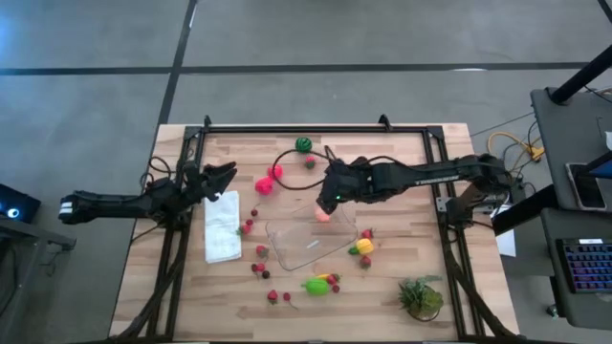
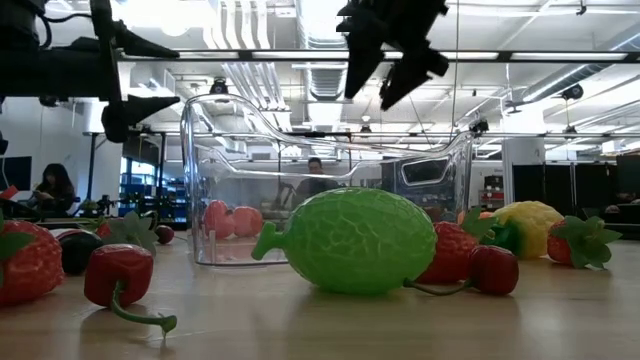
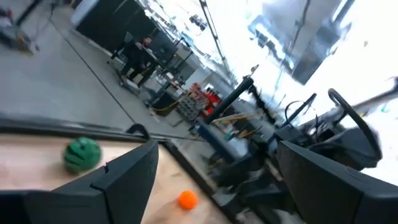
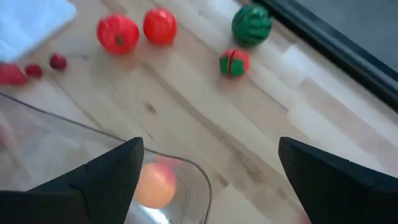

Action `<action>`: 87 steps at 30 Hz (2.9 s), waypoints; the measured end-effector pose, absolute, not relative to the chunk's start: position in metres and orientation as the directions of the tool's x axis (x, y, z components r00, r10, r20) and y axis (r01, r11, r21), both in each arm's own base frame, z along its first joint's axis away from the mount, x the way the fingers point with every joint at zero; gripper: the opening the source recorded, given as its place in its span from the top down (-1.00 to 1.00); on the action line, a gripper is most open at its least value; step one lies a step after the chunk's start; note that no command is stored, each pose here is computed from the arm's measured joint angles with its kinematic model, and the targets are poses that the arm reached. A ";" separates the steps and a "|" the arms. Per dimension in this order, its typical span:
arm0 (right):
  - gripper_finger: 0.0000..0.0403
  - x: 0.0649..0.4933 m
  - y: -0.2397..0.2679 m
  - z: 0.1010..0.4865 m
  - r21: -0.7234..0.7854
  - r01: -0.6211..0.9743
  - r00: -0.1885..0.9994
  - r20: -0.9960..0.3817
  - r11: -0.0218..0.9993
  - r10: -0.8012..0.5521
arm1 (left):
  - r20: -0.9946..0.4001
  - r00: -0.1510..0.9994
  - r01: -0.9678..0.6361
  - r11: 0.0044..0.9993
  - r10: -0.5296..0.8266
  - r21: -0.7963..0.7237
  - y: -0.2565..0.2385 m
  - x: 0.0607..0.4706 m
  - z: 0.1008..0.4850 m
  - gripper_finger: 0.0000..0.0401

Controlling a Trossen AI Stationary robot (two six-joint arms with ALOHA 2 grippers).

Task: Pick and placing Produce into tupperware
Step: Put the bottom apple into the transparent bin

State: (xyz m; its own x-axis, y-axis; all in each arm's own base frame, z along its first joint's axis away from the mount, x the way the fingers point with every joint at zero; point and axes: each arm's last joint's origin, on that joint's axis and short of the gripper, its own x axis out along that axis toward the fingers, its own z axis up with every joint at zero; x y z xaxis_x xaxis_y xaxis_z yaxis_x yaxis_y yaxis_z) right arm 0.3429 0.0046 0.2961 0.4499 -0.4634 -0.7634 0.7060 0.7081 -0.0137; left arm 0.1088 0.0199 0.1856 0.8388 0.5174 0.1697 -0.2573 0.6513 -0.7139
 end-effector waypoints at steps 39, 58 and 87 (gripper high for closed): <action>-0.81 0.261 -0.056 0.355 -0.138 0.698 0.372 -0.769 0.703 -0.520 | -0.788 0.552 -0.803 0.425 0.272 -0.416 0.058 0.219 0.235 -0.57; -0.81 0.261 -0.068 0.345 -0.034 0.819 0.337 -0.779 0.572 -0.529 | -0.806 0.504 -0.557 0.830 0.309 -0.030 0.090 0.224 0.218 -0.57; -0.81 0.260 -0.068 0.328 -0.005 0.886 0.283 -0.787 0.464 -0.548 | -0.911 0.369 -0.141 0.980 0.184 0.141 0.098 0.245 0.165 -0.57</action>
State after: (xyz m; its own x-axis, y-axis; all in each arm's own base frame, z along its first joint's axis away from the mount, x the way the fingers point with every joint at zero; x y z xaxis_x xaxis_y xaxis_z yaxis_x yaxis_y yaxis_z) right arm 0.2596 -0.0684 0.3281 0.2828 -0.5482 -0.7871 0.8859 0.4639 -0.0048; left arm 0.2451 0.0985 0.1651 0.3689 0.1838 -0.9111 -0.1407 0.9800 0.1408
